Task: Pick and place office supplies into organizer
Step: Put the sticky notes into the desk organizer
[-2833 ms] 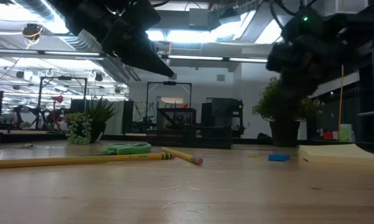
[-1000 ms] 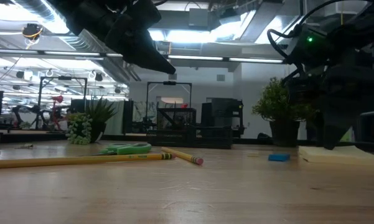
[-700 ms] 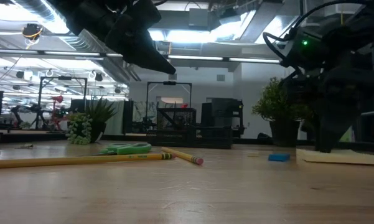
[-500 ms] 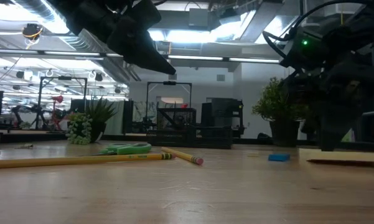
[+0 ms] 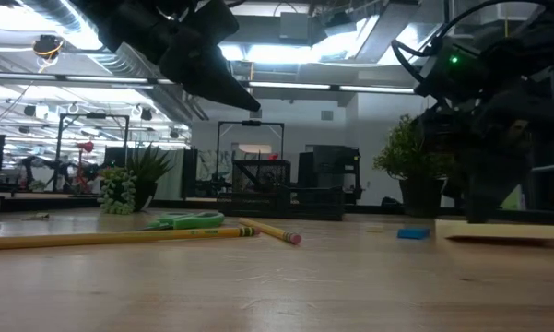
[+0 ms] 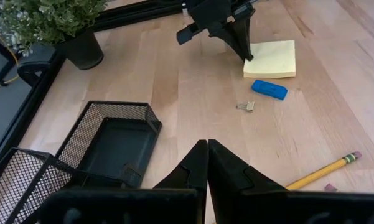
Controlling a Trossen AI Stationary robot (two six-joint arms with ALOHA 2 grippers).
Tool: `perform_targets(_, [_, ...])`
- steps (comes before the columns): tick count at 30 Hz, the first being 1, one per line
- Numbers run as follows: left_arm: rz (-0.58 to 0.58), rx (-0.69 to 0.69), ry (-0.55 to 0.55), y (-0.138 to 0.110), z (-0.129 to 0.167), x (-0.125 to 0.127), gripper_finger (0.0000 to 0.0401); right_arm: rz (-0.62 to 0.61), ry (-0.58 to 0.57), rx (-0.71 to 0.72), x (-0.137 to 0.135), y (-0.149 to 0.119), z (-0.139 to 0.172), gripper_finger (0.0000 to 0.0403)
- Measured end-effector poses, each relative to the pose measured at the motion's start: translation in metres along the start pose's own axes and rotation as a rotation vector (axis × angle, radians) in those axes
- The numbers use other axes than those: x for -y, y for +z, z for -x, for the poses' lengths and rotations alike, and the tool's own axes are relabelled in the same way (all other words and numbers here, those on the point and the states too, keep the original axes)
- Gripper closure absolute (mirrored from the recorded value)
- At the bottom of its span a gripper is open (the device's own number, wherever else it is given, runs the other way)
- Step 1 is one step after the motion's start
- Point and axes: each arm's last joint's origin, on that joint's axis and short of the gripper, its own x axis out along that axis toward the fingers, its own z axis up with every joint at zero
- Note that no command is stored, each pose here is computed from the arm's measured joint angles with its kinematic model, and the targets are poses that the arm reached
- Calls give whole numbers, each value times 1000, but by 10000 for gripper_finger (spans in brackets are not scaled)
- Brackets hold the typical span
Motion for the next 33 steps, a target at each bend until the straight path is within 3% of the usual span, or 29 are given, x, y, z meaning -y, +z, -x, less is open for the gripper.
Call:
perform_targets(14, [-29,0,0,0,0,0,399,20,-84,152,-6,0,32,402])
perform_targets(25, [-69,18,8,4,6,-1,399,63,-128,385,-14,7,58,402])
perform_targets(33, [-71,26,12,8,23,-4,398,160,-160,562,-20,19,70,402])
